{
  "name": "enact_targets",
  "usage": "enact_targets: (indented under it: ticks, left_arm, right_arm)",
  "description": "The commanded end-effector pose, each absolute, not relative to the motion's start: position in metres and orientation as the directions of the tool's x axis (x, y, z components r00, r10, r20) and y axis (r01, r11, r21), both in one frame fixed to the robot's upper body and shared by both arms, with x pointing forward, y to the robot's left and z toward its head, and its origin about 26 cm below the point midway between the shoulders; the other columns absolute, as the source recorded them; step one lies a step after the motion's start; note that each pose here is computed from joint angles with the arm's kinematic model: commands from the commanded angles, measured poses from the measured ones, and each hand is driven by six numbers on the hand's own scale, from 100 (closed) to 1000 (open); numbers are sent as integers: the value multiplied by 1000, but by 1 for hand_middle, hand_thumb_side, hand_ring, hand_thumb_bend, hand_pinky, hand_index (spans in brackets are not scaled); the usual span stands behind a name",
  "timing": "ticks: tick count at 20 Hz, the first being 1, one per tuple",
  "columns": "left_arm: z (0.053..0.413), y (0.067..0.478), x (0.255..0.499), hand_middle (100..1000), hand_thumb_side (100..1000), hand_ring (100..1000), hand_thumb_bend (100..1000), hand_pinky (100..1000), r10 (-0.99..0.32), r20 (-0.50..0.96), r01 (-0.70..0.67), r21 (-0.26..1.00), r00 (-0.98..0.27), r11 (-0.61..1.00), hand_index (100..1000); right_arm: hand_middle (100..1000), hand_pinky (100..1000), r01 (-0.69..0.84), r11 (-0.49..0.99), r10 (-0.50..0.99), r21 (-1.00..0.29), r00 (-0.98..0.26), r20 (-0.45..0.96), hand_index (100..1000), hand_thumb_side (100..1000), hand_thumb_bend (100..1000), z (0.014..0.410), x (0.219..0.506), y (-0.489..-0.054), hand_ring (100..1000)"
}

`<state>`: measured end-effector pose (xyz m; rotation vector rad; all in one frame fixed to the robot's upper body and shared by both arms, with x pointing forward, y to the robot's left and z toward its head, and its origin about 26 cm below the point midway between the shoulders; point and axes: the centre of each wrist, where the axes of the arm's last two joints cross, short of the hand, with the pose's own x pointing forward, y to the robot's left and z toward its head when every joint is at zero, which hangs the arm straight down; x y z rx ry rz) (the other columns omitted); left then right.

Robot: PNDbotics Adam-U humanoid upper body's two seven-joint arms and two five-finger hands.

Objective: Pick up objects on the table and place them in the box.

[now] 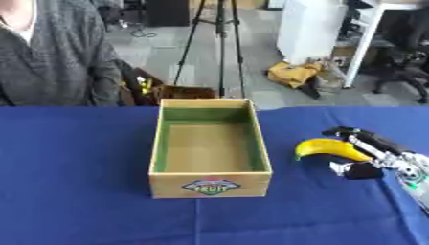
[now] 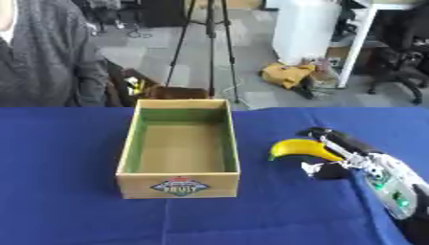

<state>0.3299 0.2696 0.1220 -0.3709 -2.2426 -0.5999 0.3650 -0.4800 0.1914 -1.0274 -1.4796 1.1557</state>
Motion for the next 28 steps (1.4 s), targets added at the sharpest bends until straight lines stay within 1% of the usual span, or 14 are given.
enact_targets:
  ticks: [1, 4, 12, 21, 26, 28]
  left_arm:
    - [130, 268, 330, 506, 968, 506, 257, 723, 79, 728, 441, 322, -681, 838, 727]
    - [130, 268, 330, 506, 968, 506, 257, 723, 79, 727, 441, 322, -682, 838, 727]
    - [130, 268, 330, 506, 970, 506, 257, 724, 80, 728, 443, 323, -681, 836, 728]
    - [129, 266, 330, 506, 970, 507, 254, 724, 84, 727, 448, 324, -682, 833, 728]
    - [129, 266, 330, 506, 971, 507, 255, 724, 84, 726, 449, 325, -682, 832, 728]
    - [129, 266, 330, 506, 974, 507, 257, 725, 84, 727, 449, 325, -682, 832, 728]
  right_arm:
    - [977, 925, 99, 172, 973, -980, -173, 153, 946, 453, 100, 207, 364, -486, 1000]
    - [1000, 938, 125, 175, 974, -977, -165, 154, 946, 446, 100, 206, 364, -485, 1000]
    - [1000, 955, 188, 171, 979, -967, -145, 145, 947, 415, 100, 211, 363, -484, 1000]
    - [1000, 957, 159, 176, 981, -972, -115, 159, 948, 467, 100, 203, 361, -491, 1000]
    - [1000, 958, 151, 179, 981, -972, -107, 164, 949, 470, 100, 202, 361, -493, 1000]
    - [1000, 941, 151, 181, 981, -972, -98, 167, 949, 475, 100, 201, 359, -495, 1000]
